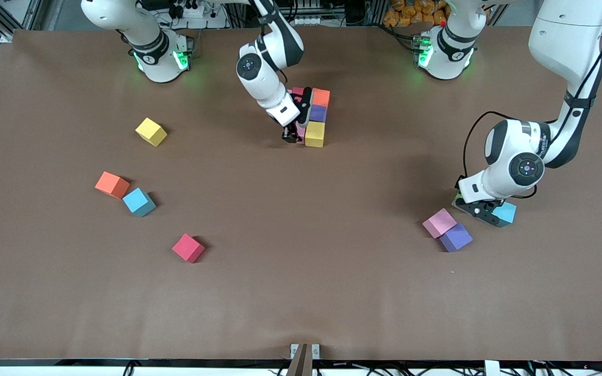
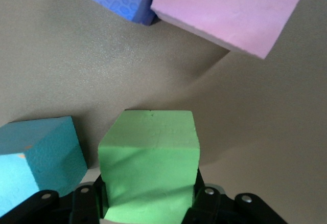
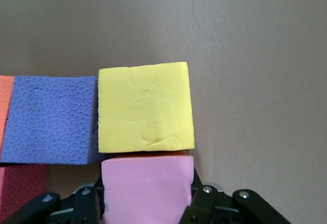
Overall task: Form number 2 with 11 blocks
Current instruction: 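Lower the lilac cube with the right gripper while the left gripper grasps green, then release the lilac cube with the right gripper while the left gripper lifts green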
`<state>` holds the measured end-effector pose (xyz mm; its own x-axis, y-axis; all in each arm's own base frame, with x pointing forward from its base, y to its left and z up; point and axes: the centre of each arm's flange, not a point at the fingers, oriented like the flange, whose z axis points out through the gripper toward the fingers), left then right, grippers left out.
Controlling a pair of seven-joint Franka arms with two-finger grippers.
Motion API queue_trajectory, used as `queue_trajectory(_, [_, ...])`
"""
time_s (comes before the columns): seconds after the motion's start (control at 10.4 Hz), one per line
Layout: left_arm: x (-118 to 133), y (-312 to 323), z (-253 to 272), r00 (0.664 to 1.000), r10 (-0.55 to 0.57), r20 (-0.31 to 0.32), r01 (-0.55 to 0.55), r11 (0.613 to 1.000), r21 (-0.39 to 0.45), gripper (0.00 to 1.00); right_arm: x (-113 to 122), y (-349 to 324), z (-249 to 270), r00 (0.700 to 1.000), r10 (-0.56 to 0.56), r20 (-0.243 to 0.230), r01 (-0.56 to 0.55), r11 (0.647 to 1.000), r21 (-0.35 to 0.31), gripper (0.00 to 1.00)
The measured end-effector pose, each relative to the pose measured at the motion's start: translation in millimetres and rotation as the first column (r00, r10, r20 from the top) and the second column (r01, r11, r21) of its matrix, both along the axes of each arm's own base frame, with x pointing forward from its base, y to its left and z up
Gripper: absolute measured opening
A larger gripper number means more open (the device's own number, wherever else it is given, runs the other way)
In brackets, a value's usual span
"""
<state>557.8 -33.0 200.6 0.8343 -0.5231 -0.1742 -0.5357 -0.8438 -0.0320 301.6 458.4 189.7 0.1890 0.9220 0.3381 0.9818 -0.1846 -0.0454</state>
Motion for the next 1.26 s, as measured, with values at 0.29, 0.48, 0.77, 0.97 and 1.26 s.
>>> queue_trajectory(0.29, [5, -4, 5, 1.000, 0.003, 0.021, -0.003, 1.000, -0.002, 0.60, 0, 0, 0, 1.000, 0.001, 0.002, -0.001, 1.000, -0.001, 0.57])
queue_trajectory(0.48, [18, -7, 20, 0.997, 0.046, 0.063, -0.045, 0.999, -0.011, 0.60, 0, 1, 0, 1.000, 0.001, 0.003, -0.001, 1.000, 0.000, 0.57])
queue_trajectory(0.77, [21, -45, 46, 0.972, 0.222, 0.080, -0.220, 0.975, -0.028, 0.60, 0, 1, -1, 1.000, 0.001, 0.009, -0.001, 1.000, 0.000, 0.57])
queue_trajectory(0.97, [19, -71, 56, 0.933, 0.359, 0.037, -0.357, 0.932, -0.060, 0.60, 0, 2, -1, 1.000, 0.002, 0.017, -0.002, 1.000, 0.000, 0.57])
queue_trajectory(1.26, [23, -102, 75, 0.842, 0.540, -0.007, -0.539, 0.839, -0.069, 0.59, 1, 2, -1, 1.000, 0.002, 0.021, -0.002, 1.000, 0.000, 0.57])
